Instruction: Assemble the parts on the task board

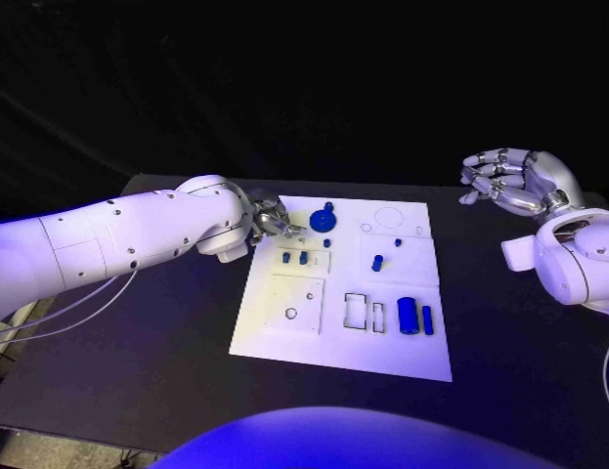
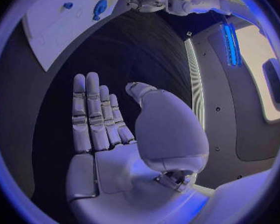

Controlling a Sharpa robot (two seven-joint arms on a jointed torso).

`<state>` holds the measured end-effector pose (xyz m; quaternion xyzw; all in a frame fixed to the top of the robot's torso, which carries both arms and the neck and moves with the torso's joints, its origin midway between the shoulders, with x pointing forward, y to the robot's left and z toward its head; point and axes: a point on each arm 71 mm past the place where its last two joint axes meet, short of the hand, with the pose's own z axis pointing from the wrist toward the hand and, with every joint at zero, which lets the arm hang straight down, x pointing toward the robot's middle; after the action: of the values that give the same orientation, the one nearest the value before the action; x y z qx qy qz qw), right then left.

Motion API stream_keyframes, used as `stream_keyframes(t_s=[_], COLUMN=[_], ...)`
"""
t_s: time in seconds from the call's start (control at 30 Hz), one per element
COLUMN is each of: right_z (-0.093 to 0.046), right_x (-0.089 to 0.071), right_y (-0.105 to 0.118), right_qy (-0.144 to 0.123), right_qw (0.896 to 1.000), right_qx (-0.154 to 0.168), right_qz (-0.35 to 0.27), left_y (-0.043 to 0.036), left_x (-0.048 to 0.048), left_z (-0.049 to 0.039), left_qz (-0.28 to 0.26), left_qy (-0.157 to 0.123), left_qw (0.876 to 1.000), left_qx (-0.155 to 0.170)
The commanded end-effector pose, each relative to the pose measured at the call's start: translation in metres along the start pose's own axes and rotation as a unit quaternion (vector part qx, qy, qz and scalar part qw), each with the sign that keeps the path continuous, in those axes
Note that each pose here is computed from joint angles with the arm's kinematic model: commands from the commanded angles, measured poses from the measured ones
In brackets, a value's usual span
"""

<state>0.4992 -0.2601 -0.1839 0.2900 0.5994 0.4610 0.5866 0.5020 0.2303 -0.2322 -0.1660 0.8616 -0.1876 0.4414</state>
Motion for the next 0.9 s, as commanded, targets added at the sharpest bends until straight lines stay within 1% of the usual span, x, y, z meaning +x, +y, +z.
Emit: stream_keyframes(t_s=[0.03,0.2,0.23,0.33,0.4,0.43,0.5,0.57,0.67,0.8,0.9], right_z=[0.0,0.0,0.0,0.0,0.0,0.0,0.0,0.0,0.0,0.0,0.0], right_x=[0.001,0.001,0.001,0.002,0.002,0.002,0.003,0.003,0.003,0.003,0.003], right_y=[0.001,0.001,0.001,0.001,0.001,0.001,0.0,0.0,0.0,0.0,0.0], right_qy=[0.003,0.004,0.004,0.004,0.005,0.005,0.005,0.006,0.006,0.006,0.006], right_qw=[1.0,1.0,1.0,1.0,1.0,1.0,1.0,1.0,1.0,1.0,1.0], right_qx=[-0.006,-0.005,-0.005,-0.005,-0.005,-0.005,-0.005,-0.005,-0.005,-0.005,-0.005], right_qz=[0.0,0.001,0.001,0.001,0.001,0.001,0.001,0.002,0.002,0.002,0.002], left_y=[-0.0137,-0.0279,-0.0315,-0.0398,-0.0435,-0.0459,-0.049,-0.051,-0.0523,-0.0516,-0.0508], left_x=[-0.0053,-0.0069,-0.0063,-0.0025,0.0009,0.0037,0.0083,0.0116,0.0155,0.0202,0.0224], left_z=[-0.0013,-0.0018,-0.0015,-0.0006,0.0002,0.0012,0.0038,0.0063,0.01,0.0159,0.0187], left_qz=[-0.047,-0.057,-0.051,-0.019,0.001,0.016,0.045,0.068,0.099,0.133,0.149], left_qy=[-0.043,-0.081,-0.091,-0.109,-0.107,-0.1,-0.089,-0.081,-0.07,-0.051,-0.042], left_qw=[0.996,0.985,0.981,0.97,0.965,0.961,0.956,0.953,0.95,0.952,0.953], left_qx=[0.067,0.143,0.165,0.218,0.241,0.256,0.275,0.285,0.288,0.271,0.259])
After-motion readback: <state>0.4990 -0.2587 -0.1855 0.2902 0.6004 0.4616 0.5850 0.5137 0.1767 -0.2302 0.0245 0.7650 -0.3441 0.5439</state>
